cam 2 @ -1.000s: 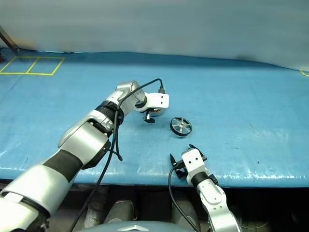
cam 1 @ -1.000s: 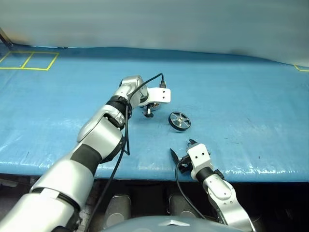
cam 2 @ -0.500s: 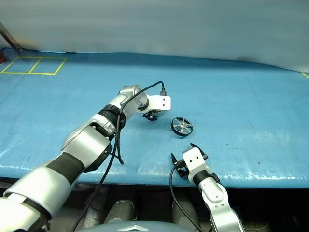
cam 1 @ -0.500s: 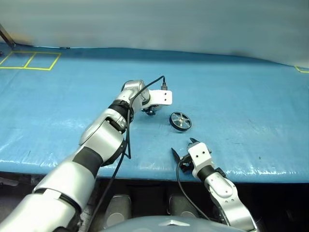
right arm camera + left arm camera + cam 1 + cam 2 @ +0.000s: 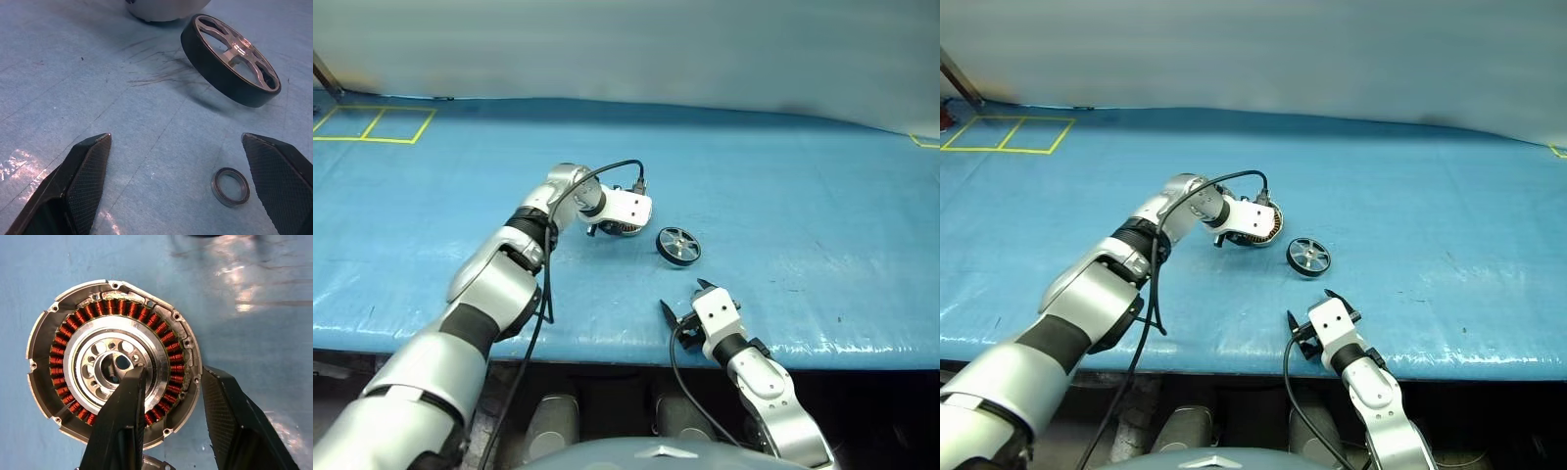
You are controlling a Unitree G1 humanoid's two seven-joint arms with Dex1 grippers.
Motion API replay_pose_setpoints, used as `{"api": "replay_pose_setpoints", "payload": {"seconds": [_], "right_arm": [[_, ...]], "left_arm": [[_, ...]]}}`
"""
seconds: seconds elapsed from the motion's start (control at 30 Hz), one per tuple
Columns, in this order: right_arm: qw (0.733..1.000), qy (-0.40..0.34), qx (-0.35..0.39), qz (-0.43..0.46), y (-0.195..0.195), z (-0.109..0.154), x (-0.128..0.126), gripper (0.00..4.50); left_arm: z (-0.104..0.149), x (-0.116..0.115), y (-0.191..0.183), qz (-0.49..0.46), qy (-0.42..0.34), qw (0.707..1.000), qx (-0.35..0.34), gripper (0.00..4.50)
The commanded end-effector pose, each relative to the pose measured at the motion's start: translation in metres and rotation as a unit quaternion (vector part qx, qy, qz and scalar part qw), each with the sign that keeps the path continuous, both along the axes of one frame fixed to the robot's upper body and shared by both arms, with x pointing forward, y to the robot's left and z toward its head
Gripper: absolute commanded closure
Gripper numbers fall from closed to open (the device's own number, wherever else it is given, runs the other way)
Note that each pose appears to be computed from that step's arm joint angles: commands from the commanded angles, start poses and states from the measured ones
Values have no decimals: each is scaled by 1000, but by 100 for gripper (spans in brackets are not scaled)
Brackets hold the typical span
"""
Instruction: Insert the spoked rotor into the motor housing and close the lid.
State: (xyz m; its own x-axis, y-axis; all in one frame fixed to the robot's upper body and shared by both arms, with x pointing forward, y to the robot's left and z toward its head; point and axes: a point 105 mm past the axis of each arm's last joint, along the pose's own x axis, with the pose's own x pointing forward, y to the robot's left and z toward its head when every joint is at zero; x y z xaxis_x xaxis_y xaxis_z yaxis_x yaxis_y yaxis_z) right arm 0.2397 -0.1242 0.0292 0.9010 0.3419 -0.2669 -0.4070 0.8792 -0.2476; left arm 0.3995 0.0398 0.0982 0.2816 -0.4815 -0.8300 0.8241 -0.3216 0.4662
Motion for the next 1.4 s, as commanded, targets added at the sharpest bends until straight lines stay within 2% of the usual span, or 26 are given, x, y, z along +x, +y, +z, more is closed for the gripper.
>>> {"api": "replay_pose_setpoints", "payload": {"seconds": [0.03, 0.23, 0.4, 0.6, 0.77, 0.83, 1.1, 1.4], "right_arm": [[1000, 8, -9, 2, -1, -5, 0, 0], [1000, 9, -8, 16, 3, -5, 3, 0], [1000, 8, -7, 24, 6, -5, 5, 0], [999, 9, -6, 32, 9, -5, 5, 0], [999, 10, -3, 31, 9, -6, 4, 0], [1000, 10, -3, 29, 9, -5, 4, 0], [1000, 8, 4, 27, 10, -4, 3, 0], [999, 8, 2, 31, 8, -2, 4, 0]], "left_arm": [[14, -4, 17, -48, -9, 998, 26, 302], [30, -12, 47, -137, -41, 988, 64, 302], [35, -28, 51, -210, -50, 976, 29, 302], [37, -51, 42, -287, -13, 958, 3, 302], [34, -59, 46, -335, -12, 940, 59, 302], [30, -60, 54, -356, -16, 928, 105, 302], [17, -59, 63, -374, -25, 910, 174, 302], [7, -61, 52, -386, -46, 909, 148, 302]]}}
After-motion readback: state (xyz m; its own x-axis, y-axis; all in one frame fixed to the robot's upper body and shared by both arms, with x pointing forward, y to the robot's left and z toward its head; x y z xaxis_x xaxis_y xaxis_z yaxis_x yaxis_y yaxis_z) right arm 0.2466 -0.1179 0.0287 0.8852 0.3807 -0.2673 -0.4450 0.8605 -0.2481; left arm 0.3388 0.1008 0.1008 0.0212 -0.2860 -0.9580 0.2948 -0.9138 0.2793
